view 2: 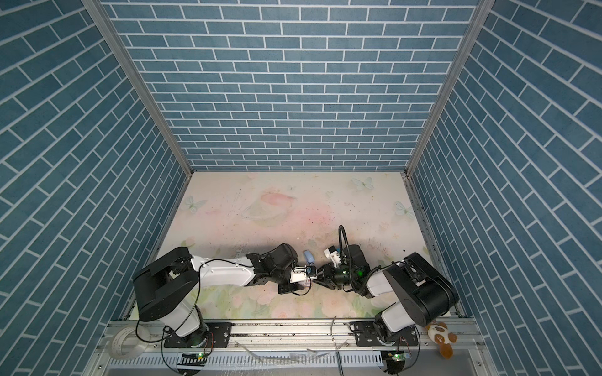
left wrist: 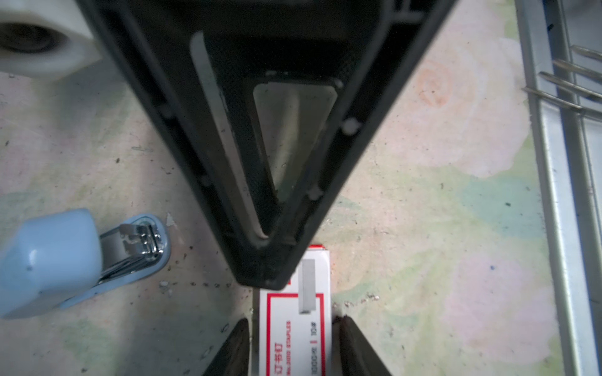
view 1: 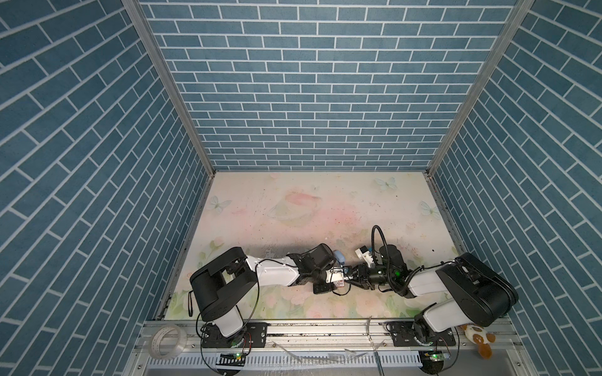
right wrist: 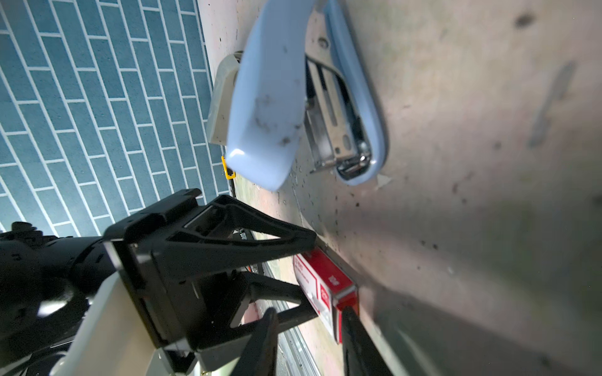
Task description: Load the staples into the stapler
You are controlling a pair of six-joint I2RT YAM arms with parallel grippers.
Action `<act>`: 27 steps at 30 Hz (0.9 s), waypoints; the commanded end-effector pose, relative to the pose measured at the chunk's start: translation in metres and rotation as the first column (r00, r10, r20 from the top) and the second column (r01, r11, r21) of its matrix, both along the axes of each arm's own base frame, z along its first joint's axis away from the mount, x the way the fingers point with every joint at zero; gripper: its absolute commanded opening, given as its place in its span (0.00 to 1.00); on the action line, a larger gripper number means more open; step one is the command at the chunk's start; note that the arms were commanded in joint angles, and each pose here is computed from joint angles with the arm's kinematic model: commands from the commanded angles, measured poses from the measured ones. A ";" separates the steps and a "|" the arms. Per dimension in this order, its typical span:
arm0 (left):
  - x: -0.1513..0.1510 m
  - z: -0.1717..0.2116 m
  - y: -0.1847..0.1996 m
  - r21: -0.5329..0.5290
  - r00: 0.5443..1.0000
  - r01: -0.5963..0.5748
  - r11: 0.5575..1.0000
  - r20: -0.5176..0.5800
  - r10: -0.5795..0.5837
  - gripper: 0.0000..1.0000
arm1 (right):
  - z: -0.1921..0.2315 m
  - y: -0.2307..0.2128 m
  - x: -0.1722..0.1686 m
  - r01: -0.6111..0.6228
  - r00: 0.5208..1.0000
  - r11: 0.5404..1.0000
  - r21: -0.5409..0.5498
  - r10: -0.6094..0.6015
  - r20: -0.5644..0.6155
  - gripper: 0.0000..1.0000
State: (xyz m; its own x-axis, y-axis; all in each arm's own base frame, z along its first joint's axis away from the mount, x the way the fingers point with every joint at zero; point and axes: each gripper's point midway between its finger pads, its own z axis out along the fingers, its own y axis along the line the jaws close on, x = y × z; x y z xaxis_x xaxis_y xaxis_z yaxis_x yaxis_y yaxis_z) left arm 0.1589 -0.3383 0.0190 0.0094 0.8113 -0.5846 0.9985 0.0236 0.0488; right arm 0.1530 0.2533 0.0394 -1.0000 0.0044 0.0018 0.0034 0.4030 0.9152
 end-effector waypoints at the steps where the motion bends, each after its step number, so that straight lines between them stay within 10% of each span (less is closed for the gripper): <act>1: -0.012 -0.015 0.017 0.082 0.999 0.000 0.997 -0.039 0.003 0.46 | -0.003 0.000 -0.003 -0.021 1.000 1.000 -0.004 0.021 0.009 0.34; 27: -0.012 -0.020 0.015 0.098 0.999 0.006 0.995 -0.045 -0.001 0.35 | 0.002 0.005 -0.008 -0.049 0.999 0.998 0.046 0.049 -0.003 0.33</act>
